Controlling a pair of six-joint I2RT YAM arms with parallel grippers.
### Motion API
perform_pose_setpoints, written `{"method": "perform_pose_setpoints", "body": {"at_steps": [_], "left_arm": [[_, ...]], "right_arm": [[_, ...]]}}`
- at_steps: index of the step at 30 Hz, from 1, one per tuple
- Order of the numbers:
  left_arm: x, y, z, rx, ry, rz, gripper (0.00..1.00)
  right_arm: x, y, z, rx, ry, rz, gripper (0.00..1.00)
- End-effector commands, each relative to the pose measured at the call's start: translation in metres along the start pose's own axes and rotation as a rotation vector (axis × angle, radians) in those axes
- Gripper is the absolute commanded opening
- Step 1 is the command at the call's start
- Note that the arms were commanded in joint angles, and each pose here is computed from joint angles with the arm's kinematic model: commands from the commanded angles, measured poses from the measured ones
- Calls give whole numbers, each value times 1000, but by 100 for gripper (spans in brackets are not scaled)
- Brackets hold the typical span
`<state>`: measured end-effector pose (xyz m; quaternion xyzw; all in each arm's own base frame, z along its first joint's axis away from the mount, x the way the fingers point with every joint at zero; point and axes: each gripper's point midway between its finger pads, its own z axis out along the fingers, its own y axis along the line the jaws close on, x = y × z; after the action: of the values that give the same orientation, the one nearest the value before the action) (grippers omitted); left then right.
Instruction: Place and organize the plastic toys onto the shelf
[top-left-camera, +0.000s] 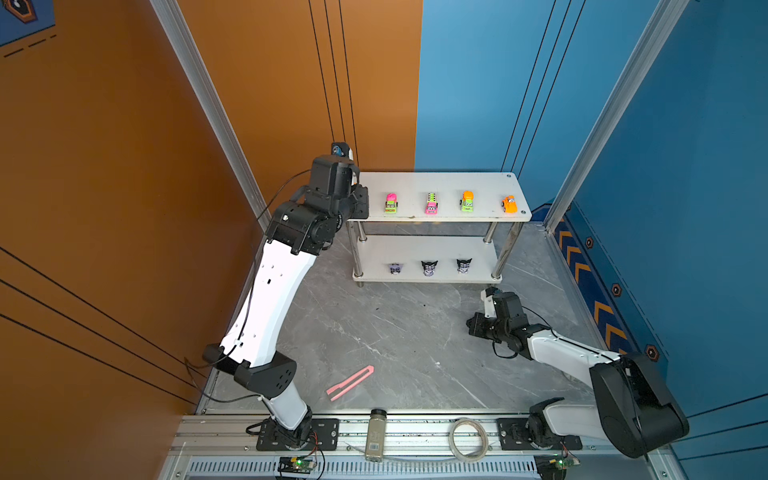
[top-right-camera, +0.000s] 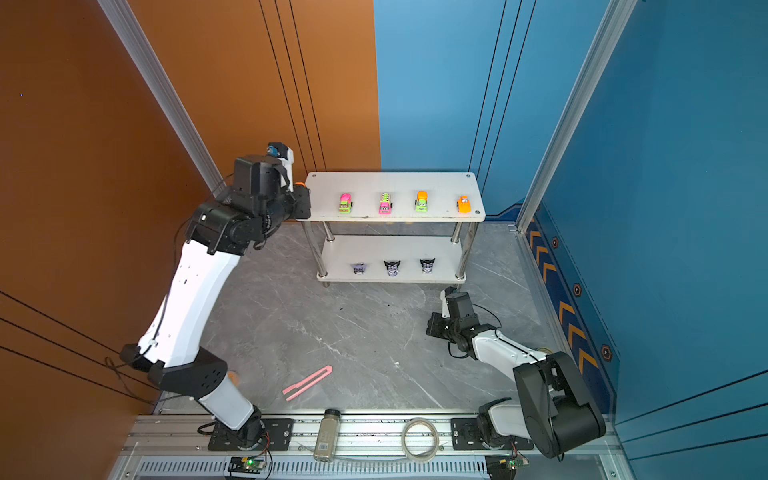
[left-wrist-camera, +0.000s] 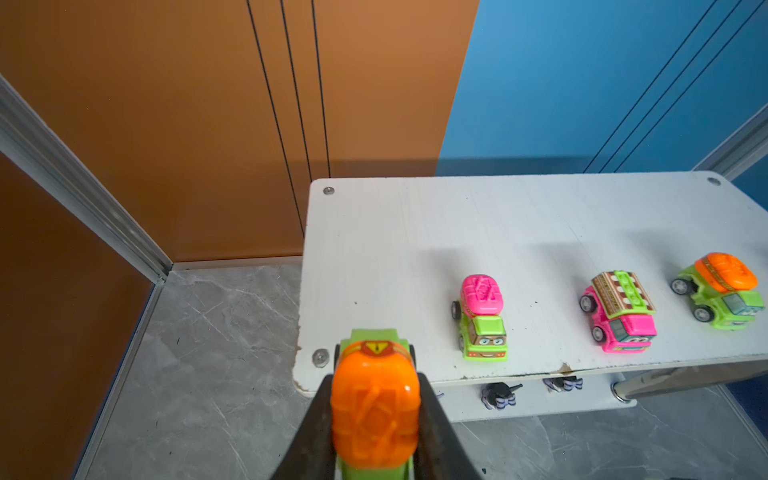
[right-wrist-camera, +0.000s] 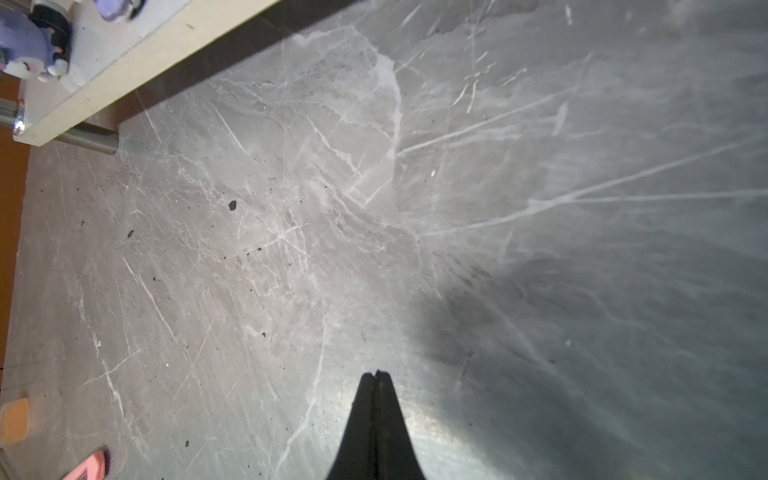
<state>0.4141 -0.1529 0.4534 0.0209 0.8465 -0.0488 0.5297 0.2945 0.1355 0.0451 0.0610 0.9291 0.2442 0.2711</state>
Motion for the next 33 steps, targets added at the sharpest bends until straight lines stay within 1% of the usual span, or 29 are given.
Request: {"method": "perform_pose_setpoints", "body": {"at_steps": [1,4,10,21,29,33], "left_arm": [[31,-7,13,15,139,69,18],[37,-13,21,31,167,68,18],[46,-14,38,19,199,84,18],[35,-2,52,-9,181,62,18],[40,11,70,-28,206,42,18],[44,12,77,-26,220,39,19]], "right_arm": [[5,-1,-3,5,13,13,0],[6,-1,-2,5,15,13,0],[7,-1,-1,4,20,14,0],[9,-3,3,9,34,20,0],[10,-4,5,14,40,20,0],[10,-5,5,16,42,21,0]]}}
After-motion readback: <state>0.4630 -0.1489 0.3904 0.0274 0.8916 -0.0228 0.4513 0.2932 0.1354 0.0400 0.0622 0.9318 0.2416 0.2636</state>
